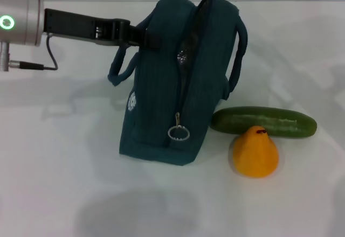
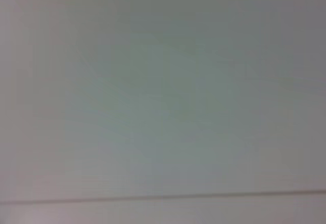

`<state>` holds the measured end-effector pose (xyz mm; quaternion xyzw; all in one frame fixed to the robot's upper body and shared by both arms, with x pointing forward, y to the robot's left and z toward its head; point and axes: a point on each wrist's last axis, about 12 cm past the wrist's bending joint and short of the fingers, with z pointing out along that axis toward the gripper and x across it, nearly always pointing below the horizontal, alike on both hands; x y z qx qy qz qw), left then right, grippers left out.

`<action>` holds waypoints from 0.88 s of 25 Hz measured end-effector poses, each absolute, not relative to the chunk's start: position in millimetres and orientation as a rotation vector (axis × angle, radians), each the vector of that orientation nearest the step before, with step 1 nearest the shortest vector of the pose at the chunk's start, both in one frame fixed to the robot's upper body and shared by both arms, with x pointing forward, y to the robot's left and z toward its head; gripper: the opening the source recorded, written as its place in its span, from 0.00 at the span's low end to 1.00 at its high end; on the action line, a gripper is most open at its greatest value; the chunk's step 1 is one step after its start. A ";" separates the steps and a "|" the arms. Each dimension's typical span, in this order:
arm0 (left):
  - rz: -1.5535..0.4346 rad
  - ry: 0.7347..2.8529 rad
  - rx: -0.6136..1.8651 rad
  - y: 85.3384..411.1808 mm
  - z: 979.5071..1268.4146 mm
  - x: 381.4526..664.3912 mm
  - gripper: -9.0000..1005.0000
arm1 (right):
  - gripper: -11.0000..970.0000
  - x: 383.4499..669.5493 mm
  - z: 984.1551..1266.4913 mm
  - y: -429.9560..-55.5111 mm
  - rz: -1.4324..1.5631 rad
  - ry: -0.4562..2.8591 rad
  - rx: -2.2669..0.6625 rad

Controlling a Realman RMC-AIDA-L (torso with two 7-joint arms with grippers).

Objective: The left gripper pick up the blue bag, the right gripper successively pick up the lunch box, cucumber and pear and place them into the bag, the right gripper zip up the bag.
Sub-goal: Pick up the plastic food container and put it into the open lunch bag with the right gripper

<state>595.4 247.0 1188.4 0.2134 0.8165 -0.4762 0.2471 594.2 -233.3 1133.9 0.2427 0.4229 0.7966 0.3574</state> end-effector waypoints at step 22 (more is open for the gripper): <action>-1.289 2.180 0.540 245.6 1189.4 603.3 0.07 | 0.11 599.1 1104.8 -210.2 1.885 1.513 0.570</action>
